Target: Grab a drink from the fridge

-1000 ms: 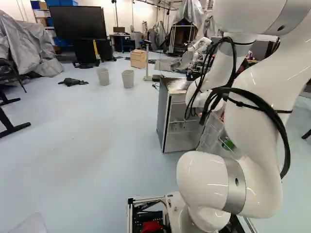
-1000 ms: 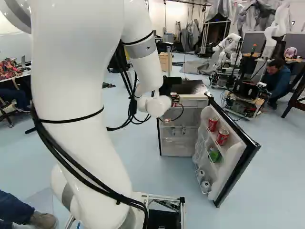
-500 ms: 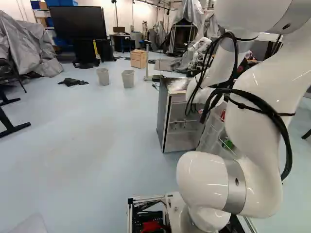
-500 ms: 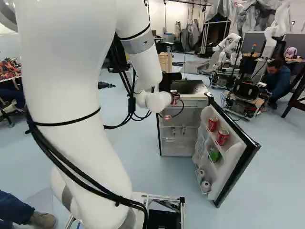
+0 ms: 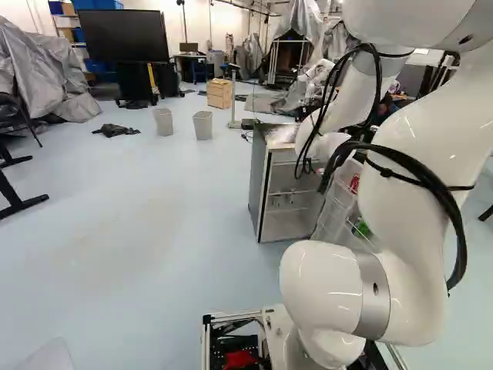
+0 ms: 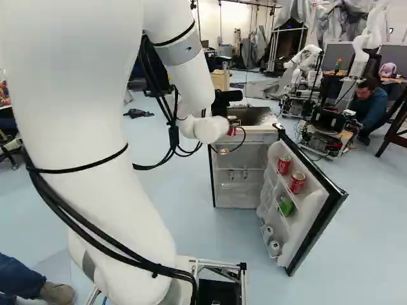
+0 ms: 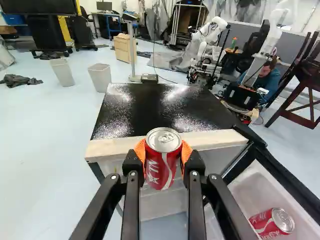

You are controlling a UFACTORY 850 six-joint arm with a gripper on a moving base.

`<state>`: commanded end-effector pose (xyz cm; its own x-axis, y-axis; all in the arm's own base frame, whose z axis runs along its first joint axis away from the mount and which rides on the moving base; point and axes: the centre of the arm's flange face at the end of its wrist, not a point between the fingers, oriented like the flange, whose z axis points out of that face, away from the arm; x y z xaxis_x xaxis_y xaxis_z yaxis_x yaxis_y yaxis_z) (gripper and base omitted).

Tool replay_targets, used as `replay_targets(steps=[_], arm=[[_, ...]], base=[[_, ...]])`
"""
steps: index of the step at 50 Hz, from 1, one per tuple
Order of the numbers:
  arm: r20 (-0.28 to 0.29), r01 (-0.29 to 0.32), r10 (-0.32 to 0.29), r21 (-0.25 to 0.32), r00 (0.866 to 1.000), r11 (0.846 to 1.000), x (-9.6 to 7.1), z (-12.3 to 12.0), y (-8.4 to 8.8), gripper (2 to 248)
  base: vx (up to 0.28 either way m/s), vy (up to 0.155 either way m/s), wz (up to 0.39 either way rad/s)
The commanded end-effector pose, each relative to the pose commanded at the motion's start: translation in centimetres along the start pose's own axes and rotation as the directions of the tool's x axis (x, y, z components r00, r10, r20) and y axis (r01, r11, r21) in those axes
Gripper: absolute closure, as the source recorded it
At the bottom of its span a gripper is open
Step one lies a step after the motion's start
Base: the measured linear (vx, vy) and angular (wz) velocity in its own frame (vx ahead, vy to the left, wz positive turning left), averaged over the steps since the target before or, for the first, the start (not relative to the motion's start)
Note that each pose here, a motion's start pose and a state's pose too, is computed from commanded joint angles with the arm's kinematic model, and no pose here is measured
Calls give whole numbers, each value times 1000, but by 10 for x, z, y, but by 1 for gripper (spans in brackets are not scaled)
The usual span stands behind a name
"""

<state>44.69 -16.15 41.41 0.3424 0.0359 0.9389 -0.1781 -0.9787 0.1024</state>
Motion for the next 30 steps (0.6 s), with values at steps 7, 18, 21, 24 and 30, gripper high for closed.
replay_targets(steps=[7, 18, 21, 24, 30], arm=[[-6, 3, -3, 0, 1000, 1000, 7, 1, 0, 160], [-28, 9, -9, 0, 1000, 1000, 21, 5, 0, 160], [-33, 10, -10, 1, 999, 1000, 23, 6, 0, 160], [-36, 11, -11, 2, 999, 1000, 25, 8, 0, 160], [-39, 13, -12, 4, 999, 1000, 27, 13, 0, 160]], base=[[0, 0, 0], [0, 0, 0], [0, 0, 0], [0, 0, 0], [0, 0, 0]])
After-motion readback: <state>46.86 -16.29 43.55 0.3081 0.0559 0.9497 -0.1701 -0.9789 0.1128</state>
